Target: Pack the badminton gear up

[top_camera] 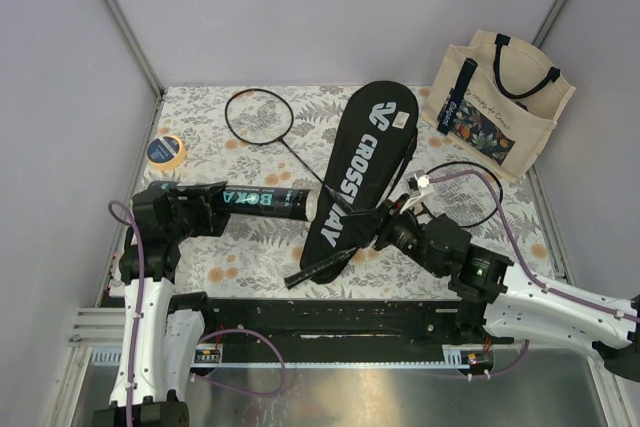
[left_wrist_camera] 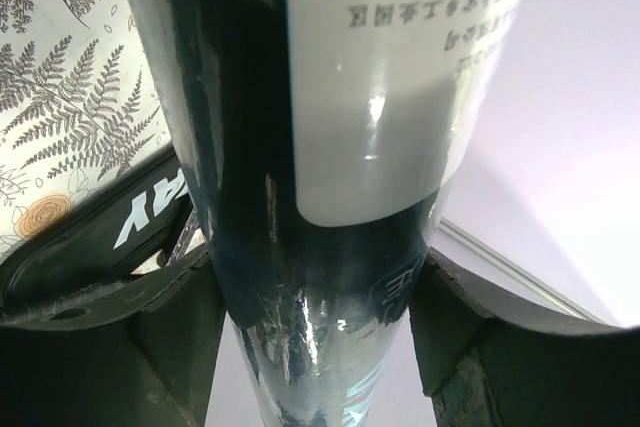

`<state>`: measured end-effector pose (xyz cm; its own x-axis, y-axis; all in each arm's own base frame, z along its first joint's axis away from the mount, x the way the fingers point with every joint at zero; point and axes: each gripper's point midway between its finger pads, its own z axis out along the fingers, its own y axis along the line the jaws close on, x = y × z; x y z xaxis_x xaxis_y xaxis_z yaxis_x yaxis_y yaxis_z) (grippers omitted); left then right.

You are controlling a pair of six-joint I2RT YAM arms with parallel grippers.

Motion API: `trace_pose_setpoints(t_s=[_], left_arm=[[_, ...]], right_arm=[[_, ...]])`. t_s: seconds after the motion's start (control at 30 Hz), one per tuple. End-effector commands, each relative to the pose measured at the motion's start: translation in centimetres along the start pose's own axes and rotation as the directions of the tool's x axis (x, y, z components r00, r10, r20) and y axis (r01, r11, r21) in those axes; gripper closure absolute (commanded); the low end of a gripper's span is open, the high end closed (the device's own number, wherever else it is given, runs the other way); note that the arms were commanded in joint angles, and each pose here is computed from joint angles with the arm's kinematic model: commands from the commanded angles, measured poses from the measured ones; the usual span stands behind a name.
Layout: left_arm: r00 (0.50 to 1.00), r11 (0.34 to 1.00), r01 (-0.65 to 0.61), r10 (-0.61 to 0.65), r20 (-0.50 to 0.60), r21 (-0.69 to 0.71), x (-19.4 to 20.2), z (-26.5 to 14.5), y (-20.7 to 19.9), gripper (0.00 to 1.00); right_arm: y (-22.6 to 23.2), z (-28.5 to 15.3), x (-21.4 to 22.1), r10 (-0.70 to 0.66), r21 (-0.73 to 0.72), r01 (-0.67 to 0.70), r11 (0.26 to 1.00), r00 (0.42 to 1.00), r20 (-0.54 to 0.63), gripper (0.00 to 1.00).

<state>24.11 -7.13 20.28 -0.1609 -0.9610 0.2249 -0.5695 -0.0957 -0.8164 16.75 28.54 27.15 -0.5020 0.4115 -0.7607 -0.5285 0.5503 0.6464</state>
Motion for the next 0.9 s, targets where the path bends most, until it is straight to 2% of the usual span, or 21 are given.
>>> trace_pose_setpoints(t_s=[0.0, 0.07, 0.2, 0.33, 0.5, 0.67, 0.87], left_arm=[[0.997, 0.994, -0.006, -0.002, 0.076, 0.106, -0.7, -1.3, -2.9, 0.76], [0.995, 0.993, -0.011, -0.001, 0.099, 0.115, -1.0, -1.6, -3.0, 0.77], [0.989, 0.991, -0.044, 0.025, 0.149, 0.124, -1.4, -2.5, -3.3, 0.76], [0.972, 0.991, -0.09, 0.066, 0.228, 0.096, -2.5, -3.3, -2.8, 0.76], [0.962, 0.991, -0.112, 0.09, 0.256, 0.074, -2.8, -3.8, -2.0, 0.76], [0.964, 0.992, -0.11, 0.093, 0.249, 0.056, -2.9, -3.5, -1.0, 0.76], [0.975, 0.995, -0.091, 0.082, 0.205, 0.032, -2.4, -2.6, 0.1, 0.76]], right_arm=[[-2.2, -1.2, 0.3, 0.014, 0.082, -0.015, 0.997, 1.0, 0.01, 0.43], [-3.3, -1.2, 1.0, 0.02, 0.122, -0.021, 0.992, 1.0, 0.008, 0.43], [-7.9, -1.4, 5.0, 0.017, 0.282, 0.008, 0.959, 0.996, -0.087, 0.45], [-10.6, -1.5, 7.2, 0.002, 0.374, 0.051, 0.926, 0.99, -0.138, 0.46], [-16.5, -4.3, 6.7, -0.038, 0.658, 0.122, 0.743, 0.989, -0.139, 0.48], [-19.9, -6.4, 8.2, 0.031, 0.753, 0.105, 0.649, 0.986, -0.164, 0.56], [-22.9, -8.5, 8.7, 0.053, 0.815, 0.11, 0.569, 0.984, -0.17, 0.57]])
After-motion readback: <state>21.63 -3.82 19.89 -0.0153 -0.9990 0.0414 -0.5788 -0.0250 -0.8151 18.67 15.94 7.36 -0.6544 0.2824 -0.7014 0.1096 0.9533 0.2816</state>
